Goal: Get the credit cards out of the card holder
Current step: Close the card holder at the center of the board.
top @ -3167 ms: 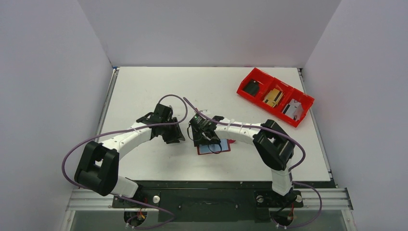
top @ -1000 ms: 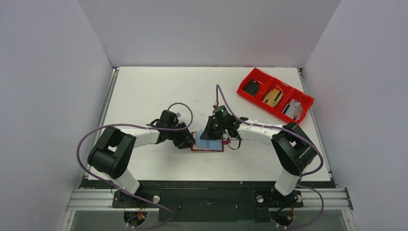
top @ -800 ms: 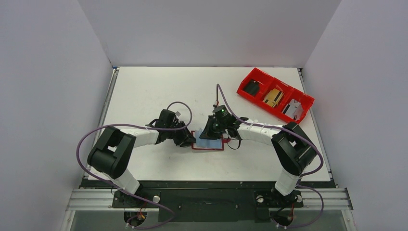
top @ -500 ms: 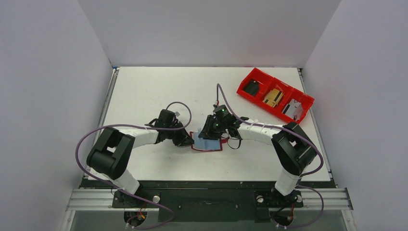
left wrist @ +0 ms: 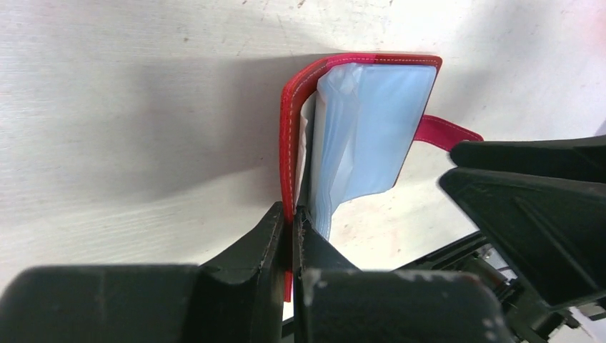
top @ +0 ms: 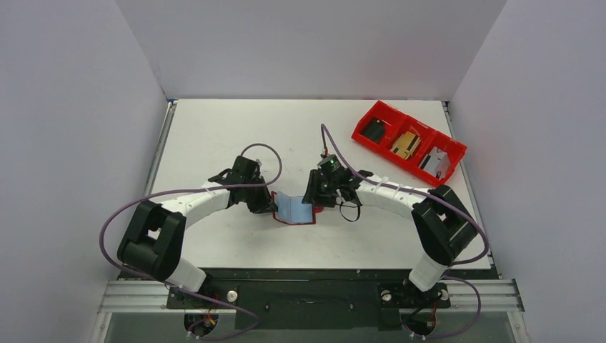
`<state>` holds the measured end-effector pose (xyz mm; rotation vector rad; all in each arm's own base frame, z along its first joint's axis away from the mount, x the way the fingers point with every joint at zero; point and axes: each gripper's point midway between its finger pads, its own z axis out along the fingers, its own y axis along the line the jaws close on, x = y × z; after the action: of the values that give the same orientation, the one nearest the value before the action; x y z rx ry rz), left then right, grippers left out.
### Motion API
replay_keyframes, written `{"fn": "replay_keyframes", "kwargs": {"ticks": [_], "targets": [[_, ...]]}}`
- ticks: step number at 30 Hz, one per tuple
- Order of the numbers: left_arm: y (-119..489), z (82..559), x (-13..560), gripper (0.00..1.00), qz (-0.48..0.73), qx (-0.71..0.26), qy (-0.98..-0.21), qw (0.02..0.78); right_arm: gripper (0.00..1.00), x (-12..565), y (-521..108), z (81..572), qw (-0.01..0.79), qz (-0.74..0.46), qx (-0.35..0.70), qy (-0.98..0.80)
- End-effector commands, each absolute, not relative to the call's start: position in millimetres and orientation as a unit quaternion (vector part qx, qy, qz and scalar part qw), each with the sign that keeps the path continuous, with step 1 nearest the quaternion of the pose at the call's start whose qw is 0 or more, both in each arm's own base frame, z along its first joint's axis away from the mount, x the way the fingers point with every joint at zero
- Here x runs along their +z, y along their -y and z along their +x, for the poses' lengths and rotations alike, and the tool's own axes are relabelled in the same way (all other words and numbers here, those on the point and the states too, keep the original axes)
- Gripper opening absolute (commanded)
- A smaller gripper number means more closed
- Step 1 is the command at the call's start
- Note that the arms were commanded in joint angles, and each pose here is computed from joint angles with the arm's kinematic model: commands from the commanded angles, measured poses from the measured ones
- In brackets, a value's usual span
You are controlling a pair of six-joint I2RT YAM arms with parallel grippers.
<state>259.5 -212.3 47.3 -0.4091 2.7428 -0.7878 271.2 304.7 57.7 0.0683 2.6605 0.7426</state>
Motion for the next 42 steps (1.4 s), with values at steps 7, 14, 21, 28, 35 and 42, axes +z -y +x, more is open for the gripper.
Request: {"fn": "replay_keyframes", "kwargs": {"ticks": [7,14,21,28,35,42], "targets": [[199.7,267.8,66.1,0.0,-0.112,-0.236,-0.952,0.162,0.45,74.8,-263.9,286.1,0.265,-0.005,0.161,-0.951],[201.1,269.2,68.4,0.0,-0.109,-0.234,-0.952,0.163,0.43,65.0,-259.5,285.3,0.267,-0.012,0.133,-0.954],[202.0,269.0,68.3,0.0,-0.107,-0.233,-0.953,0.162,0.3,61.0,-271.8,278.6,0.255,-0.018,0.154,-0.954],[204.3,270.0,70.1,0.0,-0.104,-0.235,-0.952,0.164,0.22,51.7,-274.9,273.4,0.243,-0.02,0.154,-0.958],[206.1,270.6,71.0,0.0,-0.102,-0.236,-0.952,0.165,0.04,49.0,-274.4,272.7,0.24,-0.019,0.151,-0.959],[221.6,271.9,83.6,0.03,-0.078,-0.254,-0.947,0.18,0.0,51.9,-276.1,274.4,0.243,-0.017,0.156,-0.957]]}}
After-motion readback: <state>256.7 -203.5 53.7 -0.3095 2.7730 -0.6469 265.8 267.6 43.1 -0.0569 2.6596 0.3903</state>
